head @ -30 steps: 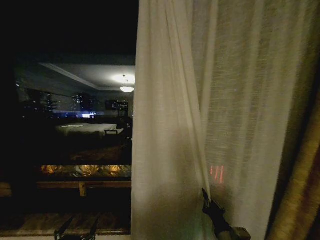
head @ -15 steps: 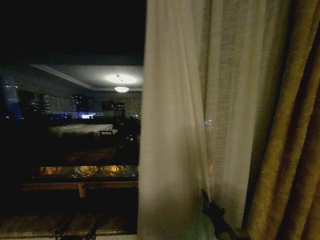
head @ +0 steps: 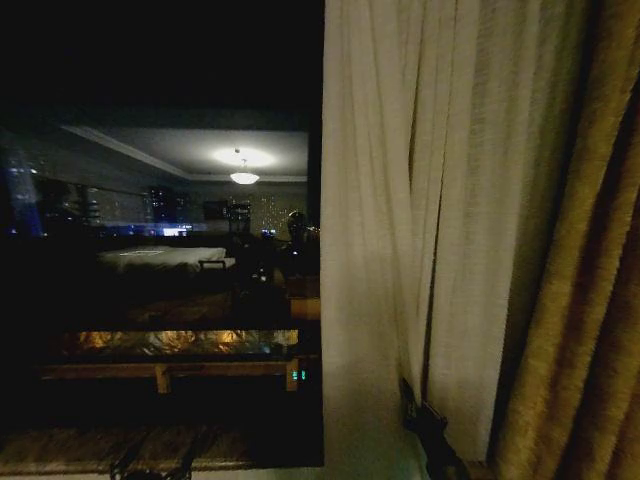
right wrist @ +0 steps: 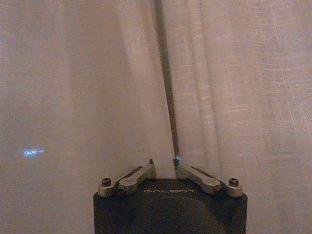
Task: Open the curtains by pulling them apart, changing their state from closed to fully open.
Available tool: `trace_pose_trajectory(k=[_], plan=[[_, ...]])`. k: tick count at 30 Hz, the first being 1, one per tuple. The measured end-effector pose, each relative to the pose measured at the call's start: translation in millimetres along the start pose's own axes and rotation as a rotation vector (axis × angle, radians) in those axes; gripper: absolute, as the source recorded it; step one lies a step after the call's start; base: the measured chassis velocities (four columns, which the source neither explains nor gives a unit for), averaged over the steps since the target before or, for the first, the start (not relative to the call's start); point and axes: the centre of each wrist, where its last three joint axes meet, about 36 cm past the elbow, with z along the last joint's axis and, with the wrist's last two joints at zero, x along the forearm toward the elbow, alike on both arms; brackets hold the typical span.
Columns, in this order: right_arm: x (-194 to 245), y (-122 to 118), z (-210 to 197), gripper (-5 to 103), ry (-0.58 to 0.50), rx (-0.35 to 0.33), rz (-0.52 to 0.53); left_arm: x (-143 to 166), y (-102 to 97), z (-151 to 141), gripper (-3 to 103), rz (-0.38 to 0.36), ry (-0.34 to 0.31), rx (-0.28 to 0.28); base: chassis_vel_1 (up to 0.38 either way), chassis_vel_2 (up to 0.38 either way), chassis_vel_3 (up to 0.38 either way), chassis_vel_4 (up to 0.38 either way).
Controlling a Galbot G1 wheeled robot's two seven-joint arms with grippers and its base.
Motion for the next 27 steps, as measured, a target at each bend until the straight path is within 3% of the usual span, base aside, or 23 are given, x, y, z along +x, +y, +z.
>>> trace_pose_trajectory(k=[1, 3, 4, 5, 7, 8, 11, 14, 16, 18, 27], plan=[[1, 0, -1, 9, 0.002, 0.004, -0.003, 0, -0.1, 0, 100, 0.0, -0.001, 0.0, 0.0, 0.0, 0.0, 0.0], [2, 0, -2, 9, 0.007, 0.008, -0.013, 0, -0.1, -1, 100, 0.001, -0.002, 0.0, 0.0, 0.0, 0.0, 0.0], [4, 1, -3, 20, 0.015, 0.014, -0.032, 0, -0.4, -1, 100, 0.002, -0.003, 0.0, 0.0, 0.0, 0.0, 0.0], [4, 1, -3, 20, 0.015, 0.014, -0.032, 0, -0.4, -1, 100, 0.002, -0.003, 0.0, 0.0, 0.0, 0.0, 0.0], [6, 5, -2, 33, 0.021, 0.012, -0.062, 0, -1.0, -1, 100, 0.002, -0.003, 0.001, 0.0, 0.0, 0.0, 0.0], [6, 5, -2, 33, 0.021, 0.012, -0.062, 0, -1.0, -1, 100, 0.002, -0.003, 0.001, 0.0, 0.0, 0.0, 0.0], [5, 8, -3, 27, 0.023, 0.007, -0.088, 1, -1.5, -2, 100, 0.003, -0.004, 0.0, 0.0, 0.0, 0.0, 0.0], [2, 10, -3, 10, 0.021, 0.002, -0.094, 2, -1.3, -3, 100, 0.001, -0.006, -0.003, 0.0, 0.0, 0.0, 0.0], [1, 10, -2, 10, 0.021, 0.001, -0.092, 3, -1.3, -4, 100, 0.001, -0.006, -0.004, 0.0, 0.0, 0.0, 0.0], [0, 10, -3, 2, 0.02, -0.002, -0.091, 4, -1.6, -5, 100, 0.0, -0.008, -0.004, 0.0, 0.0, 0.0, 0.0], [-9, -5, 1, 0, 0.027, -0.012, -0.017, 5, -2.9, -7, 100, 0.0, -0.013, -0.004, 0.0, 0.0, 0.0, 0.0]])
